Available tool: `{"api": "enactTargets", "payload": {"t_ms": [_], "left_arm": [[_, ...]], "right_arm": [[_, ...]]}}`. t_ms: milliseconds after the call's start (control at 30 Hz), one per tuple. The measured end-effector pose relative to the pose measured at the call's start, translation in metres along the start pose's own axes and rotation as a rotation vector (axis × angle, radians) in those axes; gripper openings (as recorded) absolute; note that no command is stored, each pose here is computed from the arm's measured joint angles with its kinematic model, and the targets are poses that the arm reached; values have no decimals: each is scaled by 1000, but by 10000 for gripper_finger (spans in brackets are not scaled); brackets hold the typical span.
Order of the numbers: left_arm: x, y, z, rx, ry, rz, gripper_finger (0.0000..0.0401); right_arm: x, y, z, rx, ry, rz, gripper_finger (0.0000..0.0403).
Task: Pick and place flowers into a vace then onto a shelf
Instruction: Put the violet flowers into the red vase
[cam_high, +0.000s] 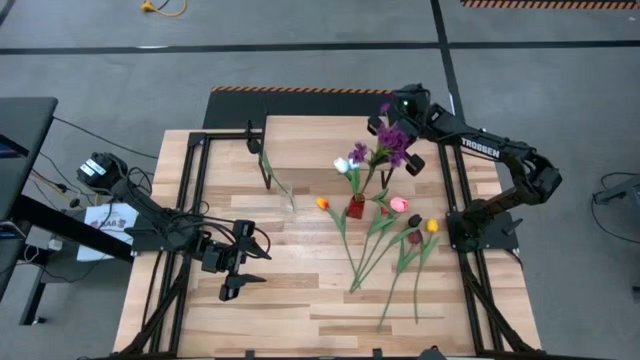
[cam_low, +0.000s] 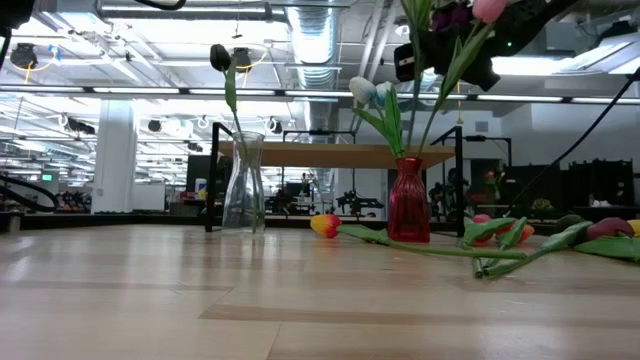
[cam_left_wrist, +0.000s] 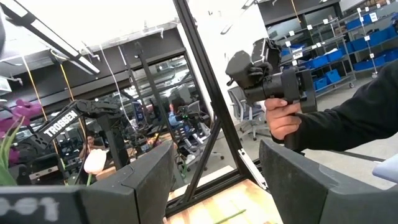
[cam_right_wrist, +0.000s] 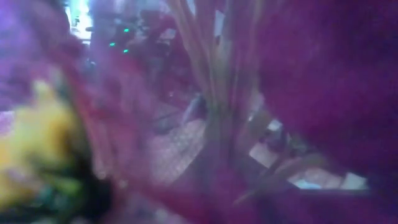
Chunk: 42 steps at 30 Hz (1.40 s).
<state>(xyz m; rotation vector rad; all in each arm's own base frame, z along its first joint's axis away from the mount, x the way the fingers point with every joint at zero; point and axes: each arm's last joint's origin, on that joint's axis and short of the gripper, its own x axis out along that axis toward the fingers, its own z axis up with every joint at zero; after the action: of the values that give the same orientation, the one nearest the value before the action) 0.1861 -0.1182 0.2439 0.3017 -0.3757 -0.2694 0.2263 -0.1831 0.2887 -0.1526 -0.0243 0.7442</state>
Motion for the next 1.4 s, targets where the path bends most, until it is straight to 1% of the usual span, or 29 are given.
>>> {"api": "enactTargets", "payload": {"t_ms": [233,667,833,967,1200,1400], "left_arm": [[0,0,0,0,0,0,226],[0,0,0,0,-1,0,226],[0,0,0,0,-1,0,226],[0,0,0,0,-1,0,226],[0,0,0,0,-2,0,226],[0,0,0,0,-2,0,226]], "right_arm": [[0,-1,-2,4,41,-44,0],[0,0,-4,33,59,-59,2],[2,1,-7,65,115,-102,11],[7,2,-7,70,129,-100,13],[7,2,-7,72,129,-100,5],[7,2,-7,72,127,-99,15]]}}
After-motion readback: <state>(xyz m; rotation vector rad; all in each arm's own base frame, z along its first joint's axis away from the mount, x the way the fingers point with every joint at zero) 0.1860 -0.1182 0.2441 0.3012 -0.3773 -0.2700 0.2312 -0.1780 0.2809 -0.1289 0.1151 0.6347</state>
